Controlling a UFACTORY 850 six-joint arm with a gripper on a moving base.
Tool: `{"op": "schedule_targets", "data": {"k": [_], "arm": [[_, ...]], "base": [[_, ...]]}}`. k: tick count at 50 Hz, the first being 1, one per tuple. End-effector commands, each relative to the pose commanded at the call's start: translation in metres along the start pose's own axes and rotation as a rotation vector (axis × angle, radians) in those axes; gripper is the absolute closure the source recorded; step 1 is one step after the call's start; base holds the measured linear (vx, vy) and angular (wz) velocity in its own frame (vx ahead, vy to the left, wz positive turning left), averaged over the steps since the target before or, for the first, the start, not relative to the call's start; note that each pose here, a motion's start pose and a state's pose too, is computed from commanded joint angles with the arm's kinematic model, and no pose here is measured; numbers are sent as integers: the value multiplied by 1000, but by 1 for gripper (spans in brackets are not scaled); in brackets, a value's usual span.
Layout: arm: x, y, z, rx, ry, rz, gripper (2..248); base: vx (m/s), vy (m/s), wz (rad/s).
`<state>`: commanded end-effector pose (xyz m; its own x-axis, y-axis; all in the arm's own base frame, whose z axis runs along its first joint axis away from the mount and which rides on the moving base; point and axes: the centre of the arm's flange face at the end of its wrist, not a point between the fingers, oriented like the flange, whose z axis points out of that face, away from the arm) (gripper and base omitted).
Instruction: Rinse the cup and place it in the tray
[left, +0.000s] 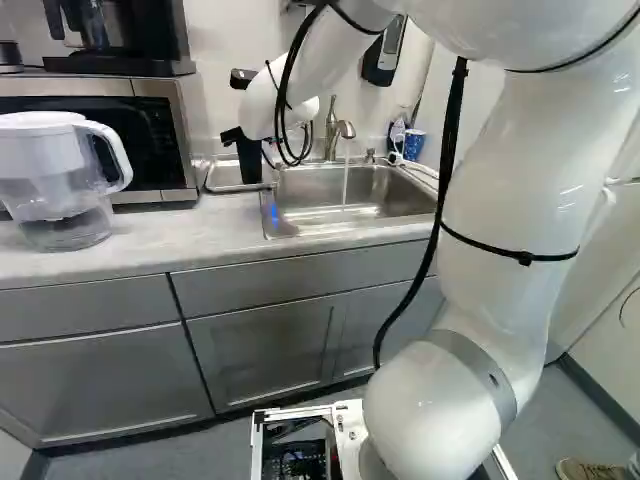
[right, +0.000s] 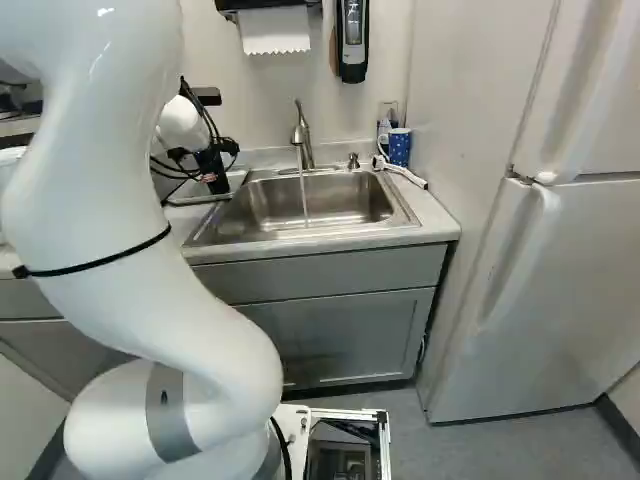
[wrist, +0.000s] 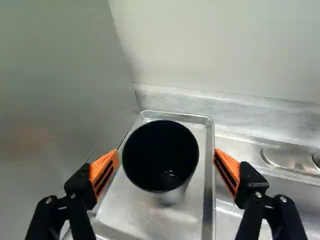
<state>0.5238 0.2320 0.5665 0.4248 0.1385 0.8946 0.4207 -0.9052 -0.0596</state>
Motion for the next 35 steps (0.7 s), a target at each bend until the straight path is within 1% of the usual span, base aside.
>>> {"op": "schedule_targets", "data": {"k": [35], "arm": [[32, -1, -25, 1, 72, -2, 3]], "base": [[0, 0, 0]]}}
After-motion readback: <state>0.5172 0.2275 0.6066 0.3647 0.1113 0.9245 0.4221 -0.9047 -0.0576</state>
